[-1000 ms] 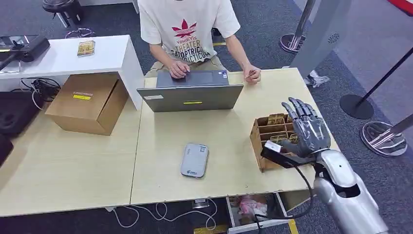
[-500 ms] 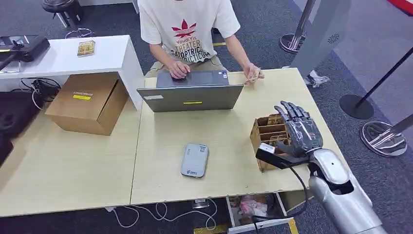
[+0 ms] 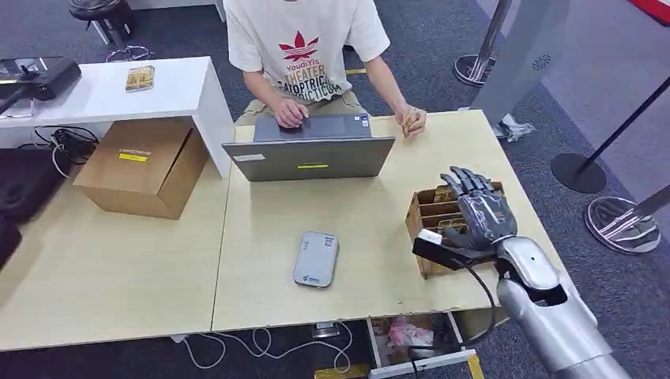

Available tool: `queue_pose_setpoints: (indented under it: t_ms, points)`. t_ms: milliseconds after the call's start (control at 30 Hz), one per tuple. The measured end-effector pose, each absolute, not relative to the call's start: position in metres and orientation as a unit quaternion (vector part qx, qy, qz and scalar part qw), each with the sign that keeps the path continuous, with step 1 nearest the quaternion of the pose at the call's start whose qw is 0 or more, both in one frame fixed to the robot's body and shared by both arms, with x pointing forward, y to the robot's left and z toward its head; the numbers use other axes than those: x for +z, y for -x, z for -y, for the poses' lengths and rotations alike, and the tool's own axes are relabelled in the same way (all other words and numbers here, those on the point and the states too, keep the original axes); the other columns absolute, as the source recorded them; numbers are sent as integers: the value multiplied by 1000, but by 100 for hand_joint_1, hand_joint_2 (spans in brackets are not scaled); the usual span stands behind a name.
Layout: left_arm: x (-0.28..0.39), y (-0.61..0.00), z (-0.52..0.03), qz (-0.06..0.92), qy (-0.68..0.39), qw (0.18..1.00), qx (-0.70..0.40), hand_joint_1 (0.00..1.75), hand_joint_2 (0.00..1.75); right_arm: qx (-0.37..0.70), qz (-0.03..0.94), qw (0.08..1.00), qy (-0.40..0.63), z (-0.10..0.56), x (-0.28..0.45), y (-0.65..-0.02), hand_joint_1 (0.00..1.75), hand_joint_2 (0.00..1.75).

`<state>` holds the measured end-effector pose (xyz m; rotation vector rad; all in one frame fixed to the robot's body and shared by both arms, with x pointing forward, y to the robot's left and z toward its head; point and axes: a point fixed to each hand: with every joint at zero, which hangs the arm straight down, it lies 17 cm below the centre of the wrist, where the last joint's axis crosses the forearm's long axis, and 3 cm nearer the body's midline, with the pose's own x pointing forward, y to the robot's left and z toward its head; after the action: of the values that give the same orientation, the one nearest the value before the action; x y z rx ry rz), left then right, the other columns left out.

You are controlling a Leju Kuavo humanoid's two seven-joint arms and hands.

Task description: Pass the card to the sensor for recognition and then transmit it.

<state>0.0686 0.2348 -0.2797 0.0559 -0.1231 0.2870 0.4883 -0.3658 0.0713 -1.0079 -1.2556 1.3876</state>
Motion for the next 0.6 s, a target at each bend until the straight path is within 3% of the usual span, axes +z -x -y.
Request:
queue_pose_setpoints:
  t_ms: [100, 200, 433, 467, 500, 567, 600]
  points:
    - [-280, -69, -235, 62, -28, 988, 142, 0, 0, 572, 509, 492, 414, 372, 66, -487, 56, 175]
    - [-280, -69, -236, 62, -28, 988, 142, 0, 0, 571, 504, 497, 415, 376, 61, -487, 61, 175]
    - [-280, -69, -237, 62, -28, 988, 141, 0, 0, 570, 497, 503, 419, 382, 57, -485, 54, 175]
    - [-280, -69, -237, 62, -27, 988, 141, 0, 0, 570, 497, 503, 419, 383, 57, -485, 77, 175]
    - [-280, -69, -237, 62, -27, 988, 141, 0, 0, 570, 496, 503, 420, 383, 57, -485, 134, 175]
    - [-280, -69, -237, 62, -27, 988, 141, 0, 0, 570, 495, 503, 420, 384, 56, -485, 126, 175]
    - [-280, -69, -238, 62, -27, 988, 141, 0, 0, 571, 494, 503, 421, 385, 56, -485, 103, 175]
